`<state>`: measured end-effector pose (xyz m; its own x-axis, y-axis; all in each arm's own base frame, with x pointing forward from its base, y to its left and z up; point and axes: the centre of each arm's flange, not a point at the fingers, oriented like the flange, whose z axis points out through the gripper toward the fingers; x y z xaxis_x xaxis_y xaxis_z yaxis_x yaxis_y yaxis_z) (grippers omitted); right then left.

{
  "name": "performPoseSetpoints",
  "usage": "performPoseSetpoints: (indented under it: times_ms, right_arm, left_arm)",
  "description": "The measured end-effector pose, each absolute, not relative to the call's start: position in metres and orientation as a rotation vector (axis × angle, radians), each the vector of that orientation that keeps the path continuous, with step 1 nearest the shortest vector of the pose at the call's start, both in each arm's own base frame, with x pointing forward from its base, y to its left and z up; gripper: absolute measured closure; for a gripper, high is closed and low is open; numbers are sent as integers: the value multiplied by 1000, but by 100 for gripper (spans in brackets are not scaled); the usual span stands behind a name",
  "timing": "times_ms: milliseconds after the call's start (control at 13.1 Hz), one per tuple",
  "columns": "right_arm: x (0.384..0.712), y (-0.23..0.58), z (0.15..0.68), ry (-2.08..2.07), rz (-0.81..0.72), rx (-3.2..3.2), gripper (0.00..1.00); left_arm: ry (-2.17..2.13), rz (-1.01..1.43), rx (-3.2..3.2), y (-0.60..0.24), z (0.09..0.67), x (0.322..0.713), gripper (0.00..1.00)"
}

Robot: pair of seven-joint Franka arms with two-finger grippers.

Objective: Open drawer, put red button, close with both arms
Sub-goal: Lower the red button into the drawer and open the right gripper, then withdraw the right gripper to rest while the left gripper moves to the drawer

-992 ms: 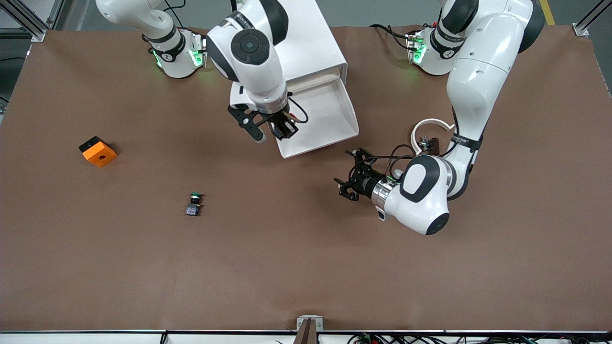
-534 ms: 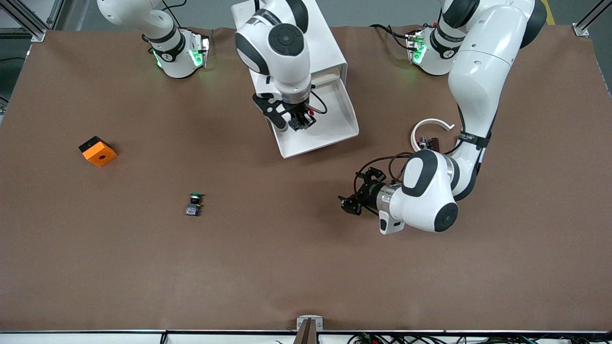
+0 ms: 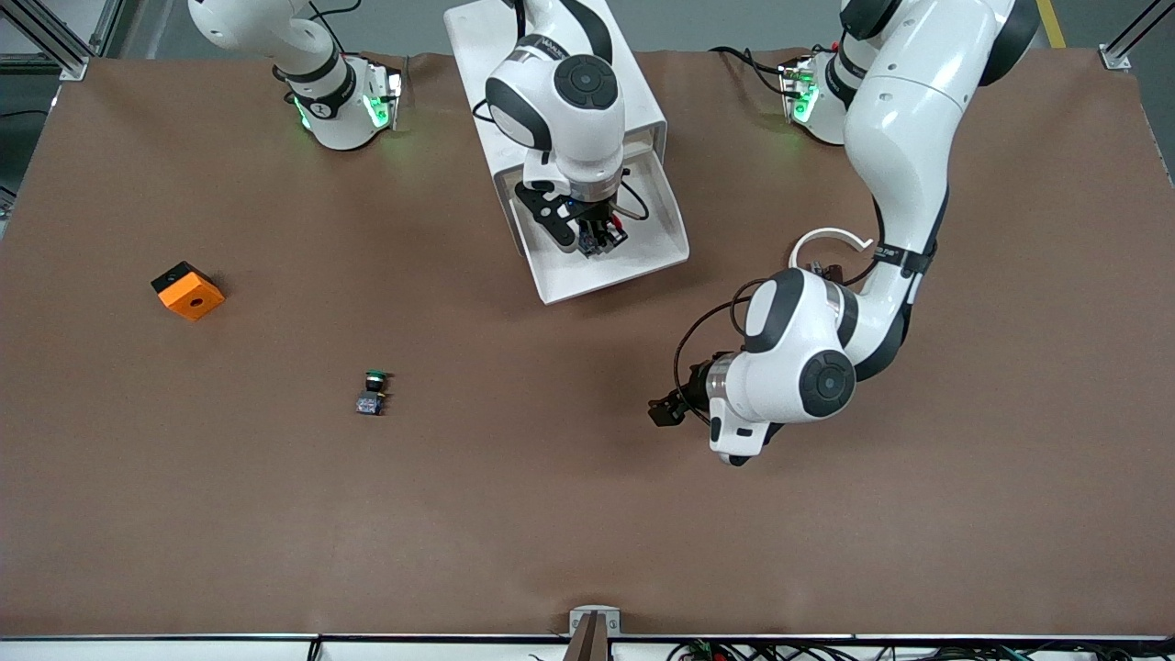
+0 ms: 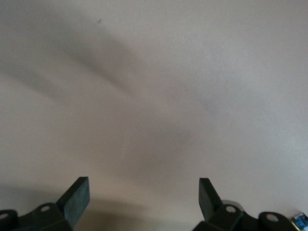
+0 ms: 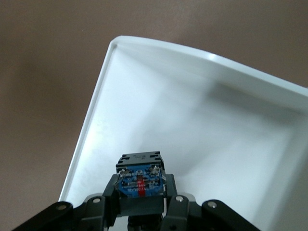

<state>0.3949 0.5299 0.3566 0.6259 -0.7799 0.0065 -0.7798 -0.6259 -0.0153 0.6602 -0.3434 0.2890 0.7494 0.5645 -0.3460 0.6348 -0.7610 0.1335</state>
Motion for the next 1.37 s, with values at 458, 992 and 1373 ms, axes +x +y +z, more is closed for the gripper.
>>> performPoseSetpoints:
  times_ms: [458, 992, 1373]
  right_arm:
    - [402, 530, 364, 1286, -95, -2847, 1]
    - [504, 428, 463, 950, 28, -3036, 0]
    - [563, 235, 557, 502, 121, -3117, 0]
  left_arm:
    - [818, -141, 2961, -367, 312, 643, 0]
    - [659, -108, 3119, -391, 293, 608, 0]
    - [582, -129, 3116, -412, 312, 578, 0]
